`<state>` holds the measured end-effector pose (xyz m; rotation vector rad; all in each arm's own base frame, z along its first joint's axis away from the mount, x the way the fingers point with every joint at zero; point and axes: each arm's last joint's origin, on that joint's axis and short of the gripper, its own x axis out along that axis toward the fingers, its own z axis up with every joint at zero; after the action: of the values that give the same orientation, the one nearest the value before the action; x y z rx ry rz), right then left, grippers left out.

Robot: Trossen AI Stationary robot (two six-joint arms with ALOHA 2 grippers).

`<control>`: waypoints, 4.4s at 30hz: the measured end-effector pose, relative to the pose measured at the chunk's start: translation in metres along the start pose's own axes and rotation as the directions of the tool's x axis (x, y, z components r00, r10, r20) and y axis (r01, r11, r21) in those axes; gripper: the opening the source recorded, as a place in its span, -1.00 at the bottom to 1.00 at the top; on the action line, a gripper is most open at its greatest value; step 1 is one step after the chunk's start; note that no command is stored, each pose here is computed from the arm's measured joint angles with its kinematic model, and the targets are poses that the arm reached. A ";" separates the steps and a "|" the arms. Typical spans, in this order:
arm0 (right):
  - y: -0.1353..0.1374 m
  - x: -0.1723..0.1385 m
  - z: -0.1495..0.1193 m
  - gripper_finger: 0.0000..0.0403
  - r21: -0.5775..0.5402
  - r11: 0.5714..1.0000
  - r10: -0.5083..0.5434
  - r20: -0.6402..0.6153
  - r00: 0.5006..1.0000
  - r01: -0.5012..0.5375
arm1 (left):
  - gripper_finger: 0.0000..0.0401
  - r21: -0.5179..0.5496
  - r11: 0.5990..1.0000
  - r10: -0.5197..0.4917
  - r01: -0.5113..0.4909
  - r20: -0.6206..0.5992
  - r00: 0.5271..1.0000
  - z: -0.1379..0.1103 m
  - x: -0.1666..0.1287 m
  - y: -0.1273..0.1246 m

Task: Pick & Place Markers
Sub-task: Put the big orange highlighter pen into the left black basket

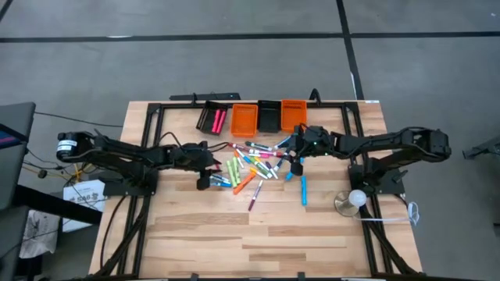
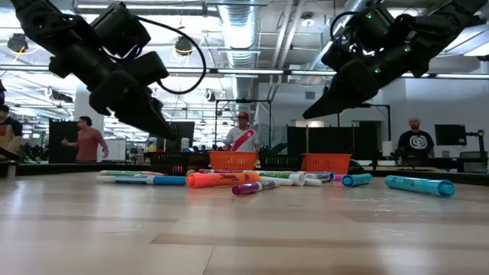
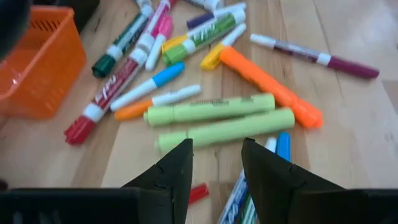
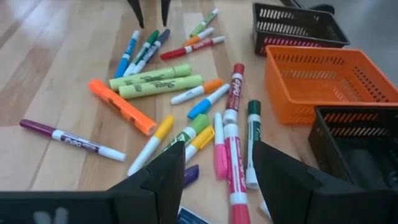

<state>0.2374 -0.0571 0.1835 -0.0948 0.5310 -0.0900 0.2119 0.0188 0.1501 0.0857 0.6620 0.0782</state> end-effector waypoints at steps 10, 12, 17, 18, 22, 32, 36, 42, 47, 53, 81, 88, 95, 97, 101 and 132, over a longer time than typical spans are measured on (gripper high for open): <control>0.003 0.000 0.011 -0.12 -0.006 1.000 0.009 0.040 0.999 -0.009 | -0.33 -0.017 0.999 0.049 -0.049 0.025 0.998 0.005 -0.023 0.003; 0.006 0.000 0.016 -0.12 -0.014 1.000 0.018 0.051 0.999 -0.018 | -0.33 -0.024 0.998 0.050 -0.049 0.014 0.999 0.004 -0.028 0.003; 0.011 0.000 0.024 -0.12 -0.029 0.999 0.034 0.079 0.996 -0.032 | -0.33 -0.043 0.996 0.081 -0.082 -0.022 0.996 0.000 -0.038 0.004; 0.011 0.000 0.025 -0.12 -0.031 0.999 0.036 0.086 0.996 -0.034 | -0.33 -0.053 0.994 0.090 -0.091 -0.025 0.996 0.000 -0.040 0.004; 0.012 0.000 0.027 -0.12 -0.034 0.999 0.036 0.106 0.994 -0.032 | -0.33 -0.070 0.992 0.104 -0.105 -0.011 0.995 0.001 -0.046 0.005; 0.010 0.000 0.024 -0.12 -0.035 0.999 0.003 0.072 0.997 -0.001 | -0.33 -0.091 0.990 0.106 -0.105 0.010 0.994 0.002 -0.050 0.005; 0.010 0.000 0.023 -0.12 -0.033 0.999 -0.021 0.066 0.998 0.023 | -0.33 -0.091 0.990 0.106 -0.105 0.010 0.994 0.002 -0.050 0.005; 0.010 0.000 0.023 -0.12 -0.038 0.999 -0.020 0.068 0.997 0.023 | -0.33 -0.091 0.990 0.106 -0.105 0.012 0.994 0.003 -0.050 0.005; 0.008 0.000 0.024 -0.12 -0.057 0.998 -0.023 0.077 0.997 0.028 | -0.33 -0.091 0.990 0.106 -0.105 0.014 0.994 0.003 -0.050 0.005; 0.008 0.000 0.025 -0.12 -0.048 0.998 -0.023 0.094 0.995 0.028 | -0.33 -0.092 0.990 0.107 -0.105 0.016 0.994 0.003 -0.050 0.005; -0.006 0.047 0.000 -0.12 -0.029 0.990 -0.134 0.052 0.990 0.135 | -0.33 -0.061 0.998 0.016 -0.014 0.033 0.999 0.006 -0.022 0.002; 0.004 0.057 -0.007 -0.12 -0.018 0.995 -0.096 -0.002 0.995 0.096 | -0.33 -0.062 0.998 0.016 -0.014 0.036 0.999 0.006 -0.022 0.002; 0.008 0.054 -0.004 -0.12 -0.080 0.993 -0.082 -0.008 0.997 0.081 | -0.33 -0.065 0.998 0.015 -0.013 0.034 0.999 0.006 -0.022 0.002; 0.008 0.050 -0.003 -0.12 -0.082 0.994 -0.080 -0.025 0.996 0.078 | -0.33 -0.071 0.997 -0.004 0.007 0.036 0.999 0.006 -0.022 0.001; 0.008 0.041 -0.002 -0.12 -0.085 0.994 -0.073 -0.065 0.995 0.068 | -0.33 -0.084 0.995 -0.057 0.060 0.042 0.998 0.006 -0.022 0.000; 0.010 0.031 0.006 -0.12 -0.129 0.990 -0.069 -0.036 0.997 0.064 | -0.33 -0.196 0.978 -0.050 0.074 0.125 0.991 0.014 -0.025 0.001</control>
<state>0.2679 -0.0504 0.1717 -0.2366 0.5742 -0.1228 0.2004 0.0162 0.1766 -0.1235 0.5341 0.0783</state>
